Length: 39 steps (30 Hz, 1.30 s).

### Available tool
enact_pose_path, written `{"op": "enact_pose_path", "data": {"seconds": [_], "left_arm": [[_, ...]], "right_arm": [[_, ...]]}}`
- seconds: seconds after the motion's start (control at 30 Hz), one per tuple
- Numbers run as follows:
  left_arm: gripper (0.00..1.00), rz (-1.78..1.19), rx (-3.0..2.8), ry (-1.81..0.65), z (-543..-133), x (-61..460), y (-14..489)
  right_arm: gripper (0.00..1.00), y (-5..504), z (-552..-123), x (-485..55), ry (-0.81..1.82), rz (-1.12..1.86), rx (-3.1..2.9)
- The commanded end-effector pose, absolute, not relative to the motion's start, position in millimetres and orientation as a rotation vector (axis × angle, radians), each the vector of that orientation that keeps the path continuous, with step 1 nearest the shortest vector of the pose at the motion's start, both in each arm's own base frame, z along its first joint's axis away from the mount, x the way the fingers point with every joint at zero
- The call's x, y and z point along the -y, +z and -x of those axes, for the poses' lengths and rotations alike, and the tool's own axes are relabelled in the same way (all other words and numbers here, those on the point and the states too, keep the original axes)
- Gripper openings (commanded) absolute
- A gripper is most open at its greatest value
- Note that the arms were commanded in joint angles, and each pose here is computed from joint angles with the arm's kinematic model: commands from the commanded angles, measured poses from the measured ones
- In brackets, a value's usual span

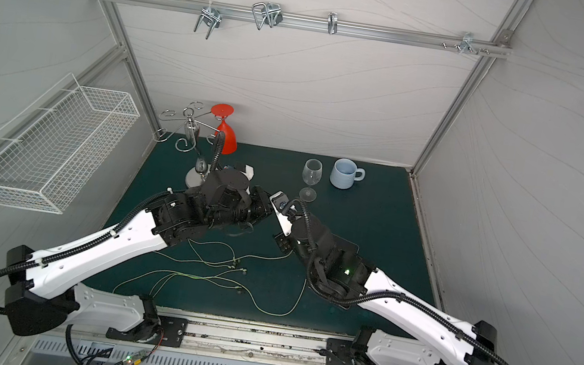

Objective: Plug wired earphones into phones
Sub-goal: Pick up the wired earphone from the center of the board.

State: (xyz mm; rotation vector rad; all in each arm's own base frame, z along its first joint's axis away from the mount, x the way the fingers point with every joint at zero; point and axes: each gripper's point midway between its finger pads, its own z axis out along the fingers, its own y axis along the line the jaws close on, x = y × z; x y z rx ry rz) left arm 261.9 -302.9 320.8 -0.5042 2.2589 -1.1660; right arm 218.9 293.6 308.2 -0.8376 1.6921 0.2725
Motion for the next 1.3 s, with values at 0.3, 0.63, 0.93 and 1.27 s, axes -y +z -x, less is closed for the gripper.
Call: {"op": "enact_pose_path", "data": {"seconds": [0.3,0.63,0.93,1.27], "left_arm": [[0.13,0.505,-2.203,-1.149,-266.2,298.5,337.7],[0.21,0.505,-2.195,-1.150,-263.4,295.9,344.2],[0.15,0.517,-2.197,-1.126,-263.2,293.5,340.7],[0.10,0.520,-2.173,-1.136,-264.8,293.1,346.3]], "right_arm": [[0.00,320.7,-218.9,-295.8,0.255,0.829,-1.644],[0.00,314.5,-222.4,-295.1,0.217,0.834,-1.653],[0.00,314.4,-222.8,-297.1,0.220,0.835,-1.651],[0.00,309.2,-222.7,-298.1,0.214,0.850,-1.657]]}}
